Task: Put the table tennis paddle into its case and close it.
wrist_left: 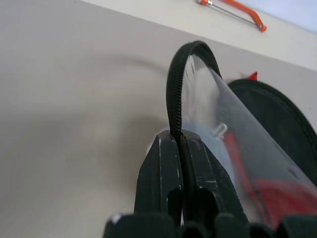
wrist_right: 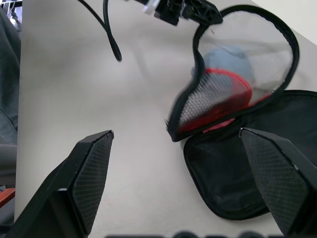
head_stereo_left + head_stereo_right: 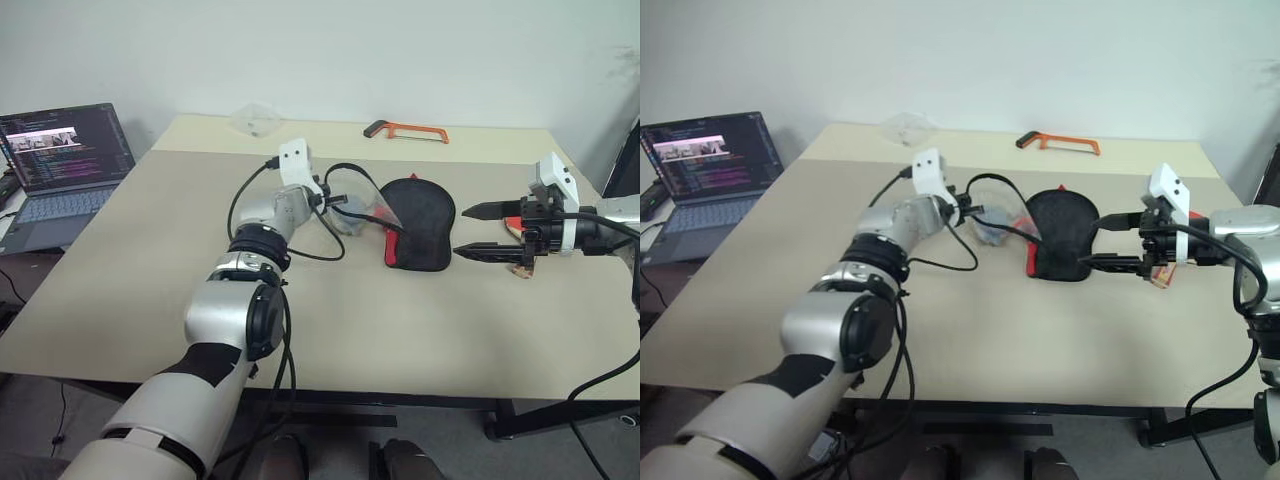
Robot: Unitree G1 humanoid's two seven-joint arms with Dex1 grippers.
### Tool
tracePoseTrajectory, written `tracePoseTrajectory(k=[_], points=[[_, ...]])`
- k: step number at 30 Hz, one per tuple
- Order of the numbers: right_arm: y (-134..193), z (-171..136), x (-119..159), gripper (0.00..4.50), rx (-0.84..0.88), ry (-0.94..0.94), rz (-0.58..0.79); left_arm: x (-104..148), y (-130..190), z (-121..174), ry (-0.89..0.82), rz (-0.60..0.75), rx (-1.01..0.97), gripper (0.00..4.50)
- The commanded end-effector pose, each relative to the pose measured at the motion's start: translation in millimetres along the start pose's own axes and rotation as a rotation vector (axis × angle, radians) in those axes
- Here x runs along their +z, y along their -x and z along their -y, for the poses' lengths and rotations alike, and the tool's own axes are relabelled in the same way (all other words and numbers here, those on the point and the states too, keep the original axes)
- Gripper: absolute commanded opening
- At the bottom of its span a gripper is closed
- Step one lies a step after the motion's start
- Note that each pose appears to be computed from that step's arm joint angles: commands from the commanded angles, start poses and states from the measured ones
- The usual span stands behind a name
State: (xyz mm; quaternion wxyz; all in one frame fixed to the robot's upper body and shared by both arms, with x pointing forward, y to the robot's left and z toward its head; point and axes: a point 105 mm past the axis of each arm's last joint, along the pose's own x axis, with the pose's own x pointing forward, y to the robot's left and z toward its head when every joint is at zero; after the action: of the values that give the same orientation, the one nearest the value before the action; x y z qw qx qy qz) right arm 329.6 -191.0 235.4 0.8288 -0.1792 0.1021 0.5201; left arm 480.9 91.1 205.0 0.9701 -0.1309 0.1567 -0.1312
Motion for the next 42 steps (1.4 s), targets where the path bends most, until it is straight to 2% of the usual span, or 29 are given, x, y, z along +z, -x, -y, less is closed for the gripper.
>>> tracePoseTrajectory(k=[1,11,18,21,26,29,35,39,42], points=[[5,3,11,4.5,-0.021,0.05,0.013,29,9,-1,-0.065,0.05,-0.038,0.03],[1,8,10,4.5,-0.046,0.049,0.012,23,10,-18,-0.16,0.011,-0.013,0.03],[-3,42,2,4.5,-0.267,0.019,-0.018,28,14,-20,-0.228,0.012,-0.052,0.03],[-5,53,0,4.5,-0.337,-0.004,-0.015,30,14,-22,-0.241,0.018,-0.046,0.71],[-5,72,-3,4.5,-0.47,-0.084,-0.007,32,13,-20,-0.27,0.033,-0.04,2.38],[6,97,-14,4.5,-0.673,-0.222,-0.021,35,13,-23,-0.296,0.044,-0.022,3.35],[29,118,-31,4.5,-0.978,-0.388,-0.033,47,22,-29,-0.323,0.066,-0.053,3.35],[44,113,-52,4.5,-1.177,-0.501,-0.052,61,46,-45,-0.409,0.06,-0.129,3.35],[50,108,-66,4.5,-1.262,-0.567,-0.066,63,64,-51,-0.457,0.053,-0.174,3.35]])
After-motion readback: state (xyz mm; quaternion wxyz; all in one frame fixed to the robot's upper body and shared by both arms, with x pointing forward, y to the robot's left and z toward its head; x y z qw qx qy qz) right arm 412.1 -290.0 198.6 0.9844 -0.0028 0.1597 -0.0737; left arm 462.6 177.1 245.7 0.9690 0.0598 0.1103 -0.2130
